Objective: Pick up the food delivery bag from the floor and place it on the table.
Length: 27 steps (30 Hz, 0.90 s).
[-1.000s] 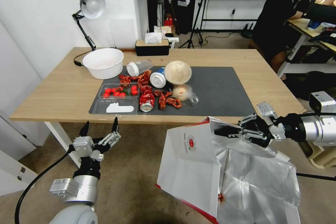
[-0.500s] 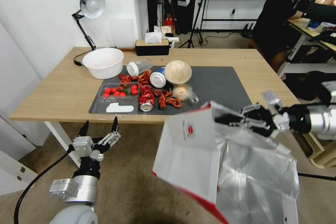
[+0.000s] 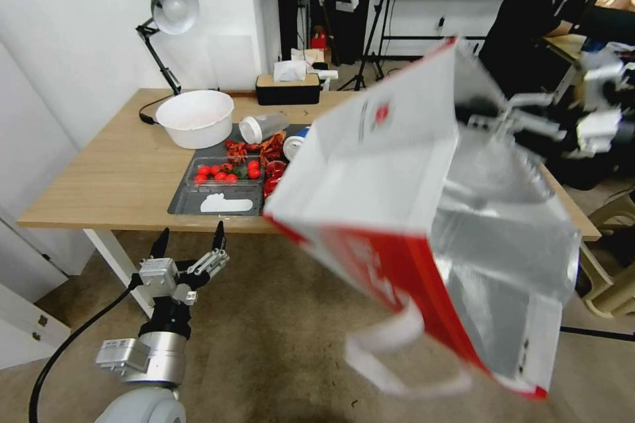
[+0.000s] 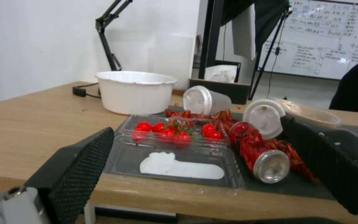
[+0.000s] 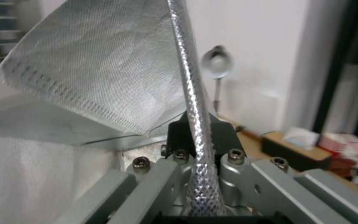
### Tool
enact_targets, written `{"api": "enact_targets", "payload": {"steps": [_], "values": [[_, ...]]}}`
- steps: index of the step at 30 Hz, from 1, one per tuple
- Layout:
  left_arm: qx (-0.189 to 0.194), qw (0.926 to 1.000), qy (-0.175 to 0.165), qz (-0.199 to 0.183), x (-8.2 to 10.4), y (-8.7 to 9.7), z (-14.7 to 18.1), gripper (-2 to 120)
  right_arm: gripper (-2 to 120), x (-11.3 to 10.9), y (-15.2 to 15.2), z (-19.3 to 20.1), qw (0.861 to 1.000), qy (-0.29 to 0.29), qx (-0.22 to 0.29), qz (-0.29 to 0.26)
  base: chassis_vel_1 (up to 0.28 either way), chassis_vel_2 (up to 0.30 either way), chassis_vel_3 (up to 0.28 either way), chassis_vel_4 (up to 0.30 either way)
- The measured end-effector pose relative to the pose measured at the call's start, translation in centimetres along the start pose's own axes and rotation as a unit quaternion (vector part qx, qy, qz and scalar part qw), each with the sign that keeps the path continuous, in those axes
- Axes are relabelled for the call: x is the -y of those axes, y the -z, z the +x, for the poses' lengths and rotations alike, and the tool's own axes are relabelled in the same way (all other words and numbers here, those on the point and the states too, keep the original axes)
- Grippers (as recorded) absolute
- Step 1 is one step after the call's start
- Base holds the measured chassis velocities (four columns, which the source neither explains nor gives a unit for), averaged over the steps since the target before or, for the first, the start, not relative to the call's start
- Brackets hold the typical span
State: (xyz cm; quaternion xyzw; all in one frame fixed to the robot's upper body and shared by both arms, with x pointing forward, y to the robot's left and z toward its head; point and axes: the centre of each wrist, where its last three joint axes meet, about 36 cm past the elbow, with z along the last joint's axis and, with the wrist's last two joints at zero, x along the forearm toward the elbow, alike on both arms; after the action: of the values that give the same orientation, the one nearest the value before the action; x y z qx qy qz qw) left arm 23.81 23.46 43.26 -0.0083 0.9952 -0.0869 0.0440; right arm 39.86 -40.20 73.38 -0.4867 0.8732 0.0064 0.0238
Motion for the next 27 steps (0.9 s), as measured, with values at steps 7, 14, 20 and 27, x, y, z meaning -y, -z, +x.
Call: {"api": "enact_targets", "payload": {"steps": [7,14,20,27], "values": [[0.001,1.0000,0.001,-0.002,-0.1,0.0,0.0,100,0,-0.9,0.1,-0.3,0.993,-0.114,0.038,-0.006,0.000,0.000,0.000,0.000],[0.000,1.0000,0.001,-0.002,0.0,-0.1,0.0,100,0,-1.8,-1.3,-1.1,0.981,-0.185,0.047,-0.025,0.000,0.000,0.000,0.000],[-0.001,1.0000,0.001,-0.002,0.0,-0.2,0.0,100,0,-2.5,-2.5,-1.7,0.970,-0.233,0.052,-0.043,0.000,0.000,0.000,0.000],[-0.004,1.0000,0.002,-0.003,-0.1,-0.4,0.0,100,0,-2.4,-3.2,-1.0,0.956,-0.277,0.067,-0.072,0.000,0.000,0.000,0.000]]}}
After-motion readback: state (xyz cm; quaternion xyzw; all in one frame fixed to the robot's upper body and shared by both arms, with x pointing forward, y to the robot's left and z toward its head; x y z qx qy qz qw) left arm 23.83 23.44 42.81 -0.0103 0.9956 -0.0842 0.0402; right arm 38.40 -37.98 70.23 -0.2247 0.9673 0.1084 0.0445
